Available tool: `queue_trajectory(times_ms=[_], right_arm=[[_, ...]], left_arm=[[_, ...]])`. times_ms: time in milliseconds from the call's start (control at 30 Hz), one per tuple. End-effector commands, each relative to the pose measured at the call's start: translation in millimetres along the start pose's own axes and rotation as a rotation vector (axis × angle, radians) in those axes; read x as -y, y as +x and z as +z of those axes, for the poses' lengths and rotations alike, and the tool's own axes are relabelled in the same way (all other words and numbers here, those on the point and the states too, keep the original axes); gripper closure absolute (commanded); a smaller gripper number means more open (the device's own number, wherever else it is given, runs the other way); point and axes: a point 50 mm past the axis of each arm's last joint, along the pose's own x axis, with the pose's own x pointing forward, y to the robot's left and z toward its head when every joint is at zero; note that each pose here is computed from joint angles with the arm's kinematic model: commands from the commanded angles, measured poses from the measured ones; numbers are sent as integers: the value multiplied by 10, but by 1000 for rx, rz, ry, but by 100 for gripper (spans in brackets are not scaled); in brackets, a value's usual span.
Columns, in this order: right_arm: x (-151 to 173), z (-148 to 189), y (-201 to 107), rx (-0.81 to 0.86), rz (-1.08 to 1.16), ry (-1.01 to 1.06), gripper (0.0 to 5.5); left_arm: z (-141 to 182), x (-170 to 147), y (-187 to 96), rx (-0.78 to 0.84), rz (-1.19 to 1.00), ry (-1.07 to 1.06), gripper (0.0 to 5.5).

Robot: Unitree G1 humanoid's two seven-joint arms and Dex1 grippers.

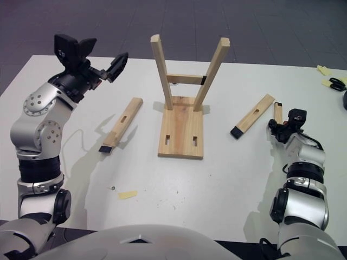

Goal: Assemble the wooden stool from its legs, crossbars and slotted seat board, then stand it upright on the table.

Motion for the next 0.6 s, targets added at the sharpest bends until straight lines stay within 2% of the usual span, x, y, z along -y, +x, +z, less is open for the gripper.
queue_trajectory(times_ms=[33, 233, 367, 433, 500, 600], right_arm=[[41, -556, -30, -213, -43, 11, 332], [-19, -534, -11, -180, -60, 20, 418], [-47, -398, 2, -87, -93, 13, 418], [-62, -159, -9, 66, -127, 5, 418], [-171, 285, -102, 349, -150, -67, 418], [-672, 992, -454, 821, -52, -176, 418]], left_arm=[[-1, -1, -3, -7, -1, 9, 10], [7, -40, -6, -3, 21, 15, 10], [43, -69, 5, 12, 42, 21, 10], [85, -98, 16, 32, 59, 11, 10], [201, -121, 40, 87, 73, -36, 10], [439, -89, 89, 199, 44, -170, 10]])
